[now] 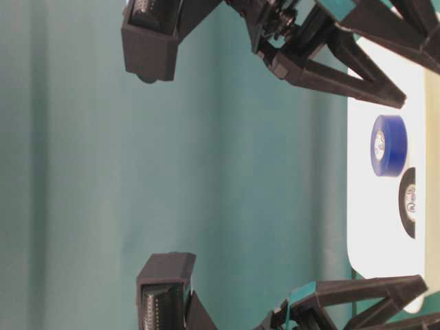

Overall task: Put the tape alternately from left to right into the white case.
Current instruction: 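Open the left gripper and pull it back from the tray, then move the right gripper to the white tape roll and grasp it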

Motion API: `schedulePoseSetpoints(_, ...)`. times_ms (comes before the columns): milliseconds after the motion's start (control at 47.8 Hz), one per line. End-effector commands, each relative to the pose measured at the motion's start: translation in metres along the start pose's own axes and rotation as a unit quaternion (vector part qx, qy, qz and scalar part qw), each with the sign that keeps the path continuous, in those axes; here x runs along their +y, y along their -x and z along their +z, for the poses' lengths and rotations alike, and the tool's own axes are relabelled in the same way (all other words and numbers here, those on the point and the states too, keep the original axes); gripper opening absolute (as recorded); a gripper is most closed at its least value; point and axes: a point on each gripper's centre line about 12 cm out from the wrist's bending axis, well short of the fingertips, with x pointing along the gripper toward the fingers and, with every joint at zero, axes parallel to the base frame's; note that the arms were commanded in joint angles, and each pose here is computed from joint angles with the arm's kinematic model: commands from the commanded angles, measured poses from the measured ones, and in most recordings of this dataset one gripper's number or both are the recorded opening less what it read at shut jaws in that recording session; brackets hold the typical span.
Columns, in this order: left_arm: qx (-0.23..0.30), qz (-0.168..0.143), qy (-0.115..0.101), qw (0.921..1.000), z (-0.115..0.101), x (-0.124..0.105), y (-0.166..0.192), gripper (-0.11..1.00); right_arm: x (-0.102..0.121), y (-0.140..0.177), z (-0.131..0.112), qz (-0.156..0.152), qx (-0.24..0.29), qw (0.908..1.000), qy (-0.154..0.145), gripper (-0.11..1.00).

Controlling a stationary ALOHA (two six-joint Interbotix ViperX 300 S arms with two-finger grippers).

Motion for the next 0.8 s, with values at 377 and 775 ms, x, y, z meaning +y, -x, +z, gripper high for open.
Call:
schedulePoseSetpoints(377,-0.012,-0.002,-0.001,0.9999,0.003,-0.002,0.006,0.34,0.031,0.02,-0.004,0.034,-0.01,0.9993,-0.007,0.81)
schedulePoseSetpoints(775,-0.015,-0.003,-0.002,0.9999,0.005,-0.003,0.007,0.34,0.055,0.037,-0.031,0.064,0.008,0.9977,-0.02,0.81)
